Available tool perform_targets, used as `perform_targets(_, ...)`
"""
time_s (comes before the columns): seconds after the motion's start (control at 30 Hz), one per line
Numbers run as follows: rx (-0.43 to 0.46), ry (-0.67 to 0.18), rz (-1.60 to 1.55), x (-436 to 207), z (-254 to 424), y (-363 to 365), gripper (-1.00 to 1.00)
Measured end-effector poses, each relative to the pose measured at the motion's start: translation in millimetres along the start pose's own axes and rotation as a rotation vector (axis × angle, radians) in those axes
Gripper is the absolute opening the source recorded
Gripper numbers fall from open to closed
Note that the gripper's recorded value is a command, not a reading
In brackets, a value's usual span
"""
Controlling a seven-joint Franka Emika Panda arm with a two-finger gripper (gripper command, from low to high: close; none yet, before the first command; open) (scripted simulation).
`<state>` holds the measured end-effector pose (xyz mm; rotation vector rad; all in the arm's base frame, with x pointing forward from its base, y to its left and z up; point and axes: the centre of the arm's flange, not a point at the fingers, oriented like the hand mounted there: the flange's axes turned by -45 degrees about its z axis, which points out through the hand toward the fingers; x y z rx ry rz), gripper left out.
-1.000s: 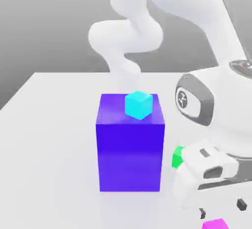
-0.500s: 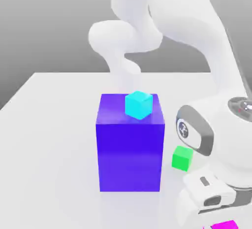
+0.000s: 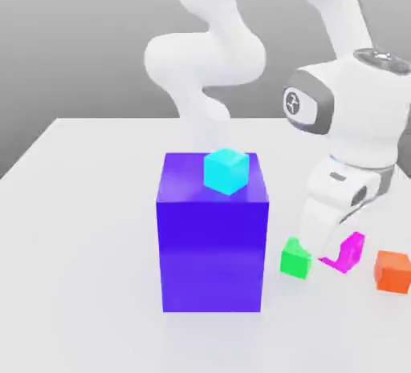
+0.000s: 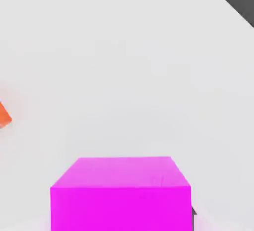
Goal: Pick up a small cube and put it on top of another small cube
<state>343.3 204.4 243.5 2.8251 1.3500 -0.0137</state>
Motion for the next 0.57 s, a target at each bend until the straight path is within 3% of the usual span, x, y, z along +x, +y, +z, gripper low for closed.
perform_targets(0.2,0.004,0.009,-0.218,-61,0,-35,-1.00)
perform_targets(0.47,0.001,0.010,-0.246,-69,57,-38,-1.00)
perform_targets(0.5,0.002,0.010,-0.253,-69,63,-40,1.00)
perform_targets(0.57,0.002,0.010,-0.245,-70,63,-38,1.00)
